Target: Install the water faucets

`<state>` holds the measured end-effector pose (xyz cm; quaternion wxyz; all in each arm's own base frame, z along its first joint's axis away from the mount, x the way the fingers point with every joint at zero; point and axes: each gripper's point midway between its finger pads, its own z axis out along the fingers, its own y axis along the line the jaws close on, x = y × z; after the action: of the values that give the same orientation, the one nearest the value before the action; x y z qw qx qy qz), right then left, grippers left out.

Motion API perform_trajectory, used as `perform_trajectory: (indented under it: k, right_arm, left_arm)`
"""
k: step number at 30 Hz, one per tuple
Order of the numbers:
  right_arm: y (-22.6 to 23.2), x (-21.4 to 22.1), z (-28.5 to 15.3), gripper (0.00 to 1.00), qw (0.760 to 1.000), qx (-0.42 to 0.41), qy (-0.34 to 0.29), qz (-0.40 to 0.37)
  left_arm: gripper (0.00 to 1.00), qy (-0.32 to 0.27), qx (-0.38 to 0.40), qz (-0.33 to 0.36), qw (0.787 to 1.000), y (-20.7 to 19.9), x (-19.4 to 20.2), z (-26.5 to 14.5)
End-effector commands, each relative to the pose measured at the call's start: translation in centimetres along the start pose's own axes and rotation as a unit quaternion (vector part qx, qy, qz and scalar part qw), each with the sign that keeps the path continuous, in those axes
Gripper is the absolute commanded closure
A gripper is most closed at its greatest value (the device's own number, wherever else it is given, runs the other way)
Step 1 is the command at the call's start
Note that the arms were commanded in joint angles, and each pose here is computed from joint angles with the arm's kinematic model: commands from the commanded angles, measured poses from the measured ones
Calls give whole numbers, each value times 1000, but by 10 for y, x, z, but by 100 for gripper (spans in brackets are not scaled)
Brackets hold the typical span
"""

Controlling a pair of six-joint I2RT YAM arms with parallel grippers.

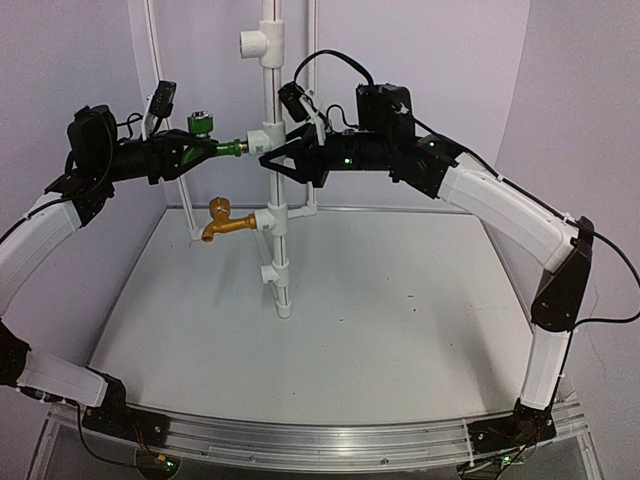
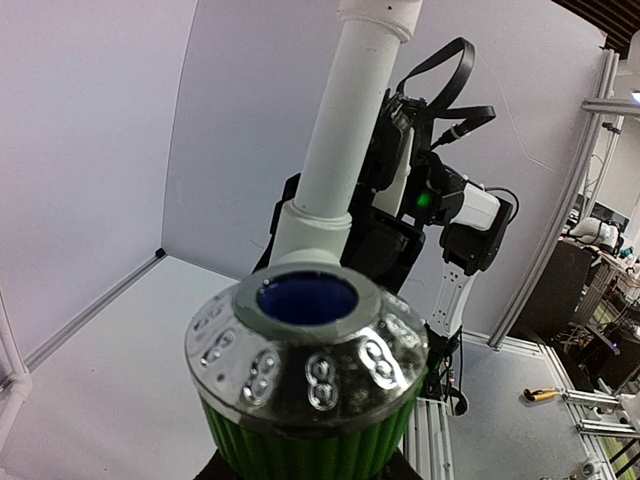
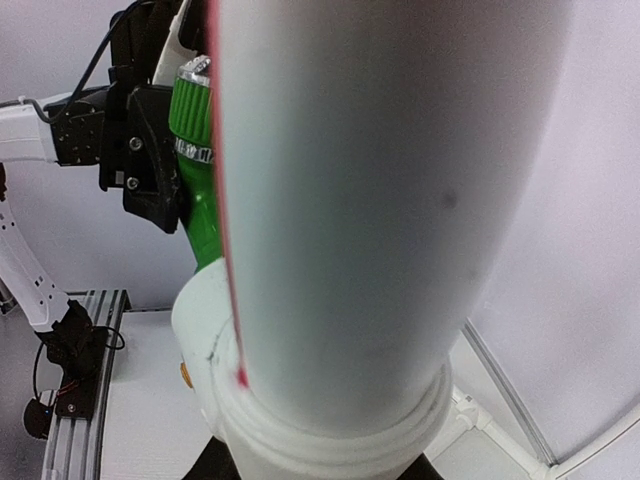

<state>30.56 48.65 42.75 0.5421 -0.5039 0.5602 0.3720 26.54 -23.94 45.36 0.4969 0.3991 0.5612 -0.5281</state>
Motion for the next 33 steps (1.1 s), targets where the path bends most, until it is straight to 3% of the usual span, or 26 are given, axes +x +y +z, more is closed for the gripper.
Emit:
perform_trajectory:
  k: [1,17,33]
  right_arm:
    - [17,-23,4,72,998,-34,-36,-27]
    - [9,-15,10,72,999,-16,-26,-13]
    - [17,-21,5,72,999,-34,-33,-16]
  left_arm:
    - [100,-11,20,35,999,-15,-14,1]
    - [100,-27,14,64,997,-35,-37,-4]
    - [100,-13,-14,59,998,-8,-17,1]
